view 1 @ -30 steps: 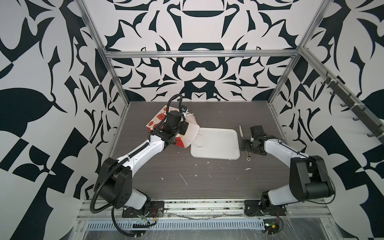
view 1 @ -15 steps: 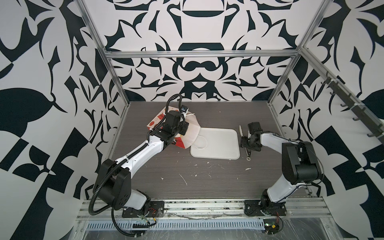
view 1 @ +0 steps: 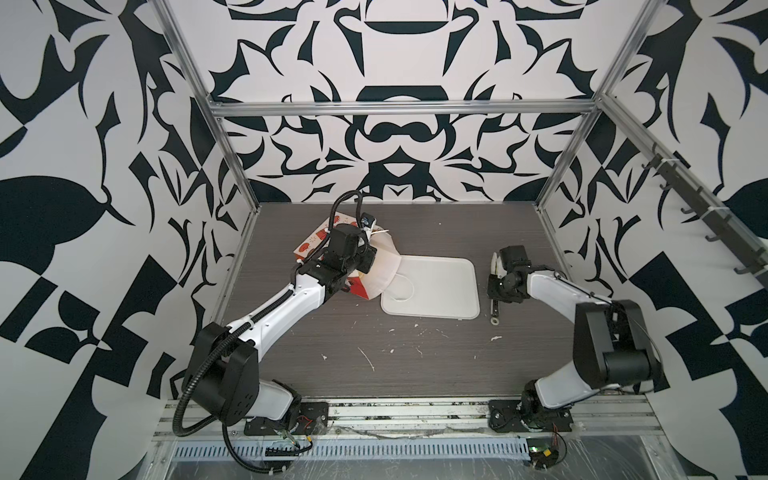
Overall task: Take the fake bread out of the paper bag
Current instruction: 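Lift the tongs with the right gripper and insert them into the bag mouth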
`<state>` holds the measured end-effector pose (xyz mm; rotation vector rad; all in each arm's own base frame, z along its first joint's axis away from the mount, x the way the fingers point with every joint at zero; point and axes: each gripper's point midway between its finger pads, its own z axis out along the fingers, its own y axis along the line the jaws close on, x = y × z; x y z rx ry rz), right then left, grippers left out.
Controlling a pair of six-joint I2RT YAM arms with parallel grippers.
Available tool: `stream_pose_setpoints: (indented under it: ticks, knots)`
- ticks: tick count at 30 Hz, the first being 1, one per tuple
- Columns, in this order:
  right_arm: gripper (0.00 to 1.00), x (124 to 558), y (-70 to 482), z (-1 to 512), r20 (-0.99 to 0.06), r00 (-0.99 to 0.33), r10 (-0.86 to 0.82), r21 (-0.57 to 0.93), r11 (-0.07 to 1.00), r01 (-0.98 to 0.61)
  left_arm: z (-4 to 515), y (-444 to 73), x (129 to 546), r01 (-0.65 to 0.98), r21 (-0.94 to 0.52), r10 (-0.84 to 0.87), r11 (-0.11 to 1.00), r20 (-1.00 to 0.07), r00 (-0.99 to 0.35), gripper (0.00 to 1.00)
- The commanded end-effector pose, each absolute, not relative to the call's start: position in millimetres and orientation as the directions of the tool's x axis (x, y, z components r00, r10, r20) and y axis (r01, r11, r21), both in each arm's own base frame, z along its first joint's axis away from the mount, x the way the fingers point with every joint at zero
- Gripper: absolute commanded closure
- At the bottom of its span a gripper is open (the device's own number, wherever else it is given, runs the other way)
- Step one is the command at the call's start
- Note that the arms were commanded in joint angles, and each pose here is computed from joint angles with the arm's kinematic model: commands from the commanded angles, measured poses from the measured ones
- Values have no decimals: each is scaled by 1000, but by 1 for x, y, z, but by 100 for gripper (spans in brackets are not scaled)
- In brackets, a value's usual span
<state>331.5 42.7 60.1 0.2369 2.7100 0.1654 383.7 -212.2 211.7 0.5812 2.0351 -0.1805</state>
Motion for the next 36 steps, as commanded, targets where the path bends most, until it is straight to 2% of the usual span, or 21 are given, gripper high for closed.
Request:
stream_pose_setpoints:
  ticks: [1,3,7,10,13,19,24,30,36]
  knots:
    - [100,324,107,120,-499,-866,21,248,961,-119,224,-212,376,486,97,312,868,-869,-384,100]
    - [100,307,148,139,-516,-850,-101,278,920,-278,224,-212,374,489,99,313,867,-871,-378,100]
    - [100,263,228,164,-508,-811,-290,400,755,-520,225,-214,374,496,96,312,863,-874,-373,100]
    - [100,229,269,170,-451,-797,-403,515,612,-600,225,-215,374,504,91,308,859,-878,-367,100]
    - [100,218,288,166,-422,-777,-467,539,560,-630,223,-215,373,504,91,307,859,-879,-365,100]
    - [99,240,309,149,-413,-776,-476,502,592,-631,220,-214,372,506,90,312,858,-873,-374,100]
    - [90,260,311,137,-419,-764,-490,398,658,-640,223,-214,371,505,94,313,858,-875,-369,100]
    - [81,265,316,140,-445,-760,-474,384,665,-640,220,-215,372,510,95,318,855,-872,-372,100]
    - [67,269,314,144,-463,-755,-464,366,675,-640,221,-215,371,512,94,318,854,-873,-371,100]
